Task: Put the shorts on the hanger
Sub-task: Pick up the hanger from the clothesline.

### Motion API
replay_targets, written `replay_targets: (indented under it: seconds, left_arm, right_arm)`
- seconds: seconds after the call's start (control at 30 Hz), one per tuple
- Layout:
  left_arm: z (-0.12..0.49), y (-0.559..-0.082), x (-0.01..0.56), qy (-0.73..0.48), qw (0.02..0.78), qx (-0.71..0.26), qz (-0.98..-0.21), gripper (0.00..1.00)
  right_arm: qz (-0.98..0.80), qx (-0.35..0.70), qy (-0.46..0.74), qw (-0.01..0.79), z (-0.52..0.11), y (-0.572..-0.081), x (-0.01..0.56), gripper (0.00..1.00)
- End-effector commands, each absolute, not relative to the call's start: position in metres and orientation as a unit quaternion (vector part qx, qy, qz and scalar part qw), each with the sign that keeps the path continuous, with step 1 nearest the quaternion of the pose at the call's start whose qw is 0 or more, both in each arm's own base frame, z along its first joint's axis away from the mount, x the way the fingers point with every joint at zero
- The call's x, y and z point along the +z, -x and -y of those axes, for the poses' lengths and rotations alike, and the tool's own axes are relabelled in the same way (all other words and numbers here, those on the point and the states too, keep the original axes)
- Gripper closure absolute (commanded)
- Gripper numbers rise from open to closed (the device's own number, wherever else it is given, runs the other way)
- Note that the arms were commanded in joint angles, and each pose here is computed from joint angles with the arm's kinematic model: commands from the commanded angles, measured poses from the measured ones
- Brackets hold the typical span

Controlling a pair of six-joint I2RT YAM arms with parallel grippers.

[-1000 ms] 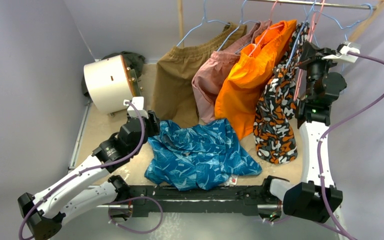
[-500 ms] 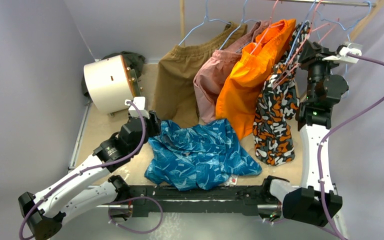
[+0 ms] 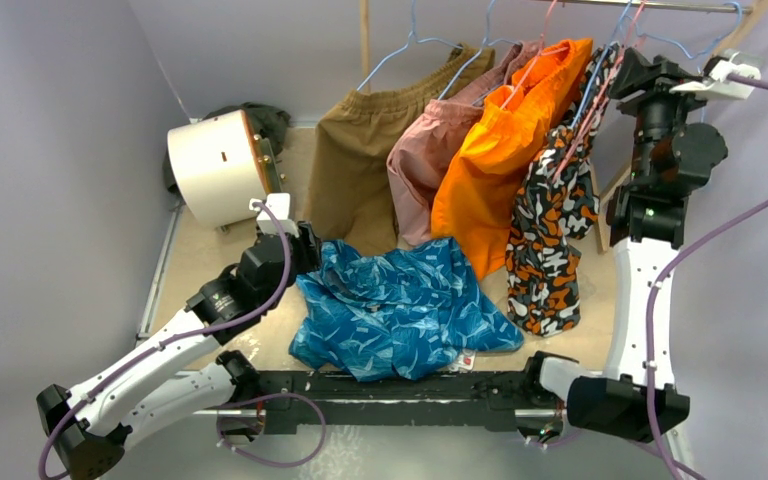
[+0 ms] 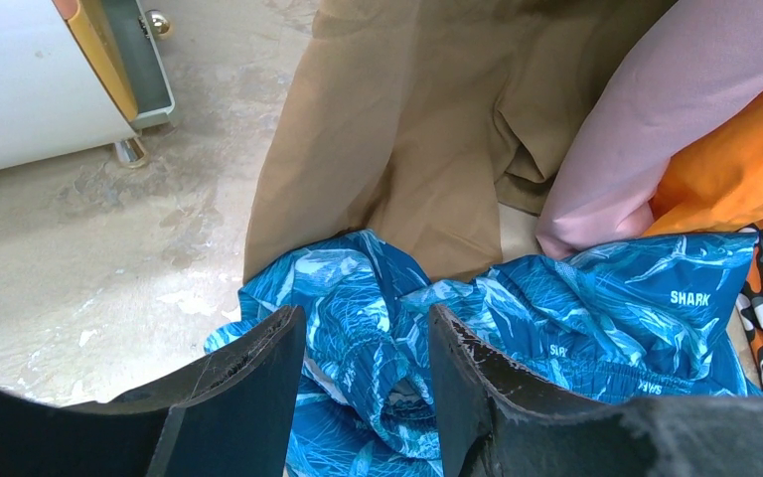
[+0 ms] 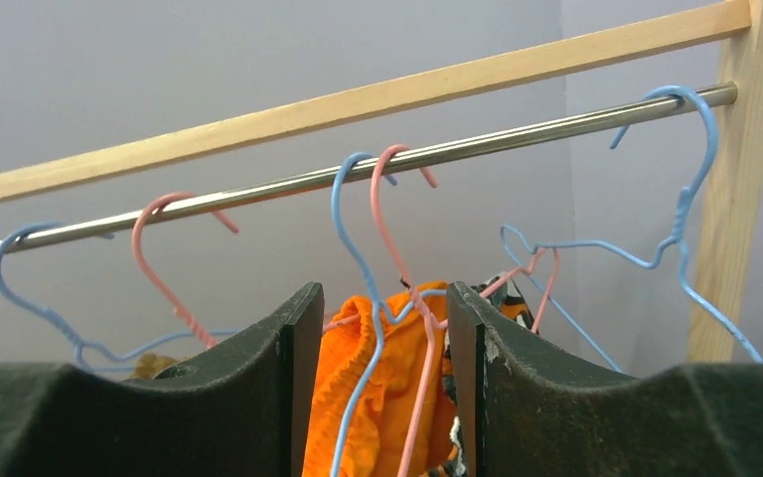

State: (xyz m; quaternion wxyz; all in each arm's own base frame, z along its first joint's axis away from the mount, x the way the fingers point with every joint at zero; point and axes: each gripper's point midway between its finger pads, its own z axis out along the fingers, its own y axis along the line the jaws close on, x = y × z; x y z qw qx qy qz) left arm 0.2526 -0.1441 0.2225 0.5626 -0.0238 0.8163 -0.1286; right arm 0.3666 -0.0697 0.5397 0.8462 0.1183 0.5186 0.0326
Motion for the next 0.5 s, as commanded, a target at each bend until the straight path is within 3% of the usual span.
replay_targets:
  seconds: [0.0, 0.47]
  left_arm:
    - [0.148, -0.257, 0.253, 0.047, 0.588, -0.162, -0.791, 0.52]
    - [0.149, -0.257, 0.252, 0.046, 0.586, -0.163, -0.792, 0.52]
  right_arm:
    - [-0.53, 0.034, -0.153, 0.833, 0.081, -0.378, 0.541, 0.49]
    - [-0.54, 0.026, -0.164, 0.825, 0.088, -0.39, 0.533, 0.47]
